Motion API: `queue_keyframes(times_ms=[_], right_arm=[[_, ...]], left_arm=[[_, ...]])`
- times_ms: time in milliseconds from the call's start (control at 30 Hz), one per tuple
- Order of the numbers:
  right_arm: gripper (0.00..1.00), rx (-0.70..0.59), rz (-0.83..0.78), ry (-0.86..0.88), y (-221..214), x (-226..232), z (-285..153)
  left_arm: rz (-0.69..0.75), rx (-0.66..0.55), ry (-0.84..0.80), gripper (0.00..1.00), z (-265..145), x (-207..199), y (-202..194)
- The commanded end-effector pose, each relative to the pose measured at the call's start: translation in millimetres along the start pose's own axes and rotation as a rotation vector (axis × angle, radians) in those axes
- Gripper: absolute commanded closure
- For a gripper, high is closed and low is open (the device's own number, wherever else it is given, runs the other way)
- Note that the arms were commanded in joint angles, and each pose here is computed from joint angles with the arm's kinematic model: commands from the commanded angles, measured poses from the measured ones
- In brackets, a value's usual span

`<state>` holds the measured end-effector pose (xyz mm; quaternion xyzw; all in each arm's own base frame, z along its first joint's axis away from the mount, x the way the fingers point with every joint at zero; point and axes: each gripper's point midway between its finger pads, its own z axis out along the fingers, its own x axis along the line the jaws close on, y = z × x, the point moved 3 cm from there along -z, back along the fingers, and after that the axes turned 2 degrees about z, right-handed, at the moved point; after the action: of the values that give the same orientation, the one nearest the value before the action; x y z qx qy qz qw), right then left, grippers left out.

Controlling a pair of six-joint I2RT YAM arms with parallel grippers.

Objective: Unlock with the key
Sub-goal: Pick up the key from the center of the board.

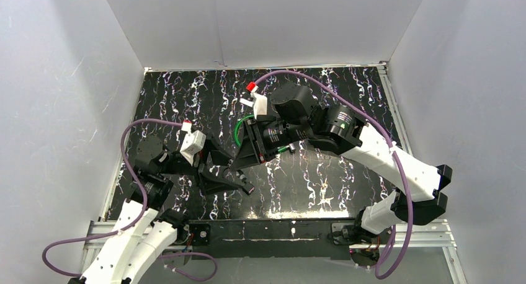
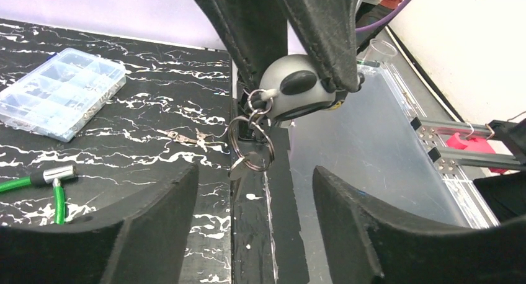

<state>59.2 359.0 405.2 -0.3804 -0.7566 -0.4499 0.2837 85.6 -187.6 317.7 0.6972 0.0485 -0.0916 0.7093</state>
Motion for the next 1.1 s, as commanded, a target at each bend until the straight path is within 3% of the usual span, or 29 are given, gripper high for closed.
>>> queue_keyframes(times_ms=[0,200,400,700,900,1067], right_arm=[[0.99,-0.057,-0.056,0.059,11,17,-14],[0.99,-0.07,-0.055,0.061,10,14,-17],[0.99,-0.063,-0.041,0.074,5,11,-16],[0.99,-0.069,-0.029,0.083,0,8,-18],[0.99,-0.077,-0.024,0.08,-3,6,-21],[0.99,-0.08,-0.02,0.072,-5,3,-22]], left_arm=[[0.033,0.0,-0.073,0.4,1,-10,9],[0.036,0.029,-0.102,0.66,-2,-18,3],[0.055,0.015,-0.043,0.82,-3,-14,3],[0.065,0.003,-0.01,0.83,-3,-12,8],[0.055,0.022,0.049,1.0,-4,-4,4],[0.059,0.044,0.092,1.0,-6,0,1]])
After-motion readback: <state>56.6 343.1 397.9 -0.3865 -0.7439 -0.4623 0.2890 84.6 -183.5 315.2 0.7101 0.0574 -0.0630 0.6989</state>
